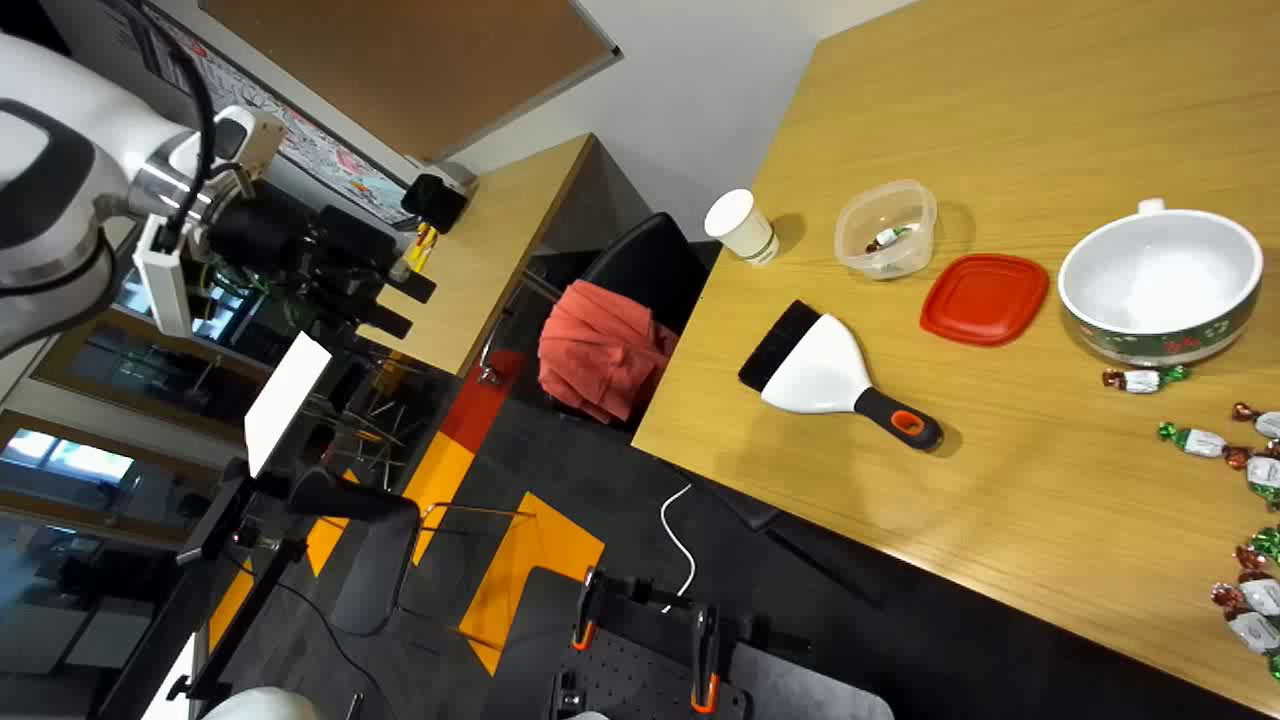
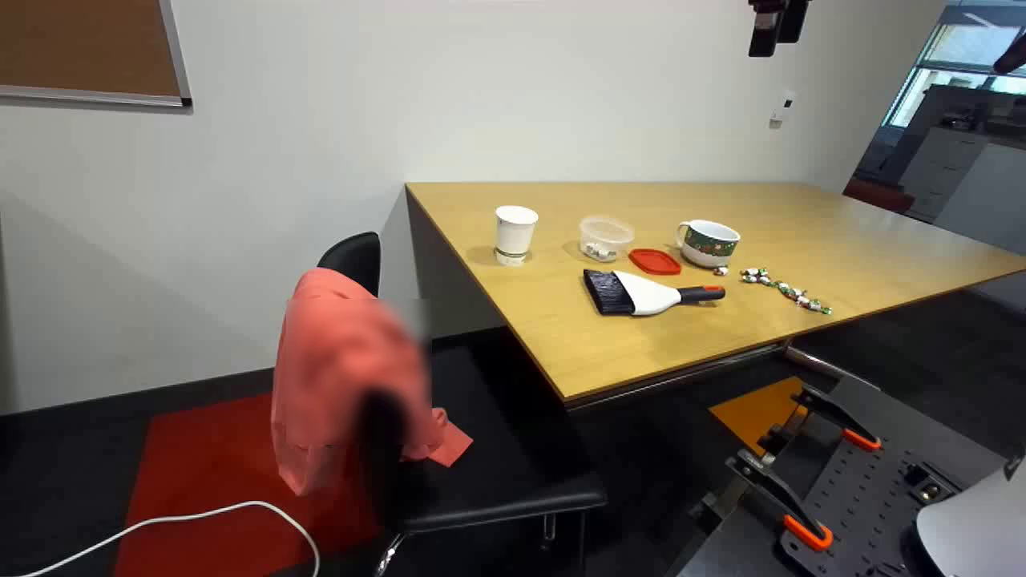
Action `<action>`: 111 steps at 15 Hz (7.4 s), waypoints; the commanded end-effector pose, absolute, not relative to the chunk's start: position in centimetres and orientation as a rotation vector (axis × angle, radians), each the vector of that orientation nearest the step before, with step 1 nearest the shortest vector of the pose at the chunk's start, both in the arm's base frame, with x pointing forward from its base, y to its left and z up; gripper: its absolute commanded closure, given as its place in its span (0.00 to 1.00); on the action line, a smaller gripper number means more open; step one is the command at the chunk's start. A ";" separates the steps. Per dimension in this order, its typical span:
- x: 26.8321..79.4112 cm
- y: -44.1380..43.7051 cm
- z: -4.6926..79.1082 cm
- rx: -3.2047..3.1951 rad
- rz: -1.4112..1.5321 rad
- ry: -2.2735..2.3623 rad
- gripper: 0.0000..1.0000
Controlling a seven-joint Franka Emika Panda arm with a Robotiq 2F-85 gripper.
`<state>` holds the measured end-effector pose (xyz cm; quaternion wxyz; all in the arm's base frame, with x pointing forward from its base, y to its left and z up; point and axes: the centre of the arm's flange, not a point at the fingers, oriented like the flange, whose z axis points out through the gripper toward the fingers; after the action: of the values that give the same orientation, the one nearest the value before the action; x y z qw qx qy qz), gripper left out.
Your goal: Use the broom to sweep the sweets to the left
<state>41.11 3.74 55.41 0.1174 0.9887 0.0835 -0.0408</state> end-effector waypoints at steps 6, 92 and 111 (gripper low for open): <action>41.1 3.7 55.4 2.894 -0.119 0.244 0.00; 39.1 -35.6 12.1 1.986 -0.479 -3.169 0.00; 39.1 -38.2 7.2 1.911 -0.731 -3.337 0.00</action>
<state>38.22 -37.14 8.15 -0.3560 0.4617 -0.7955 -0.1654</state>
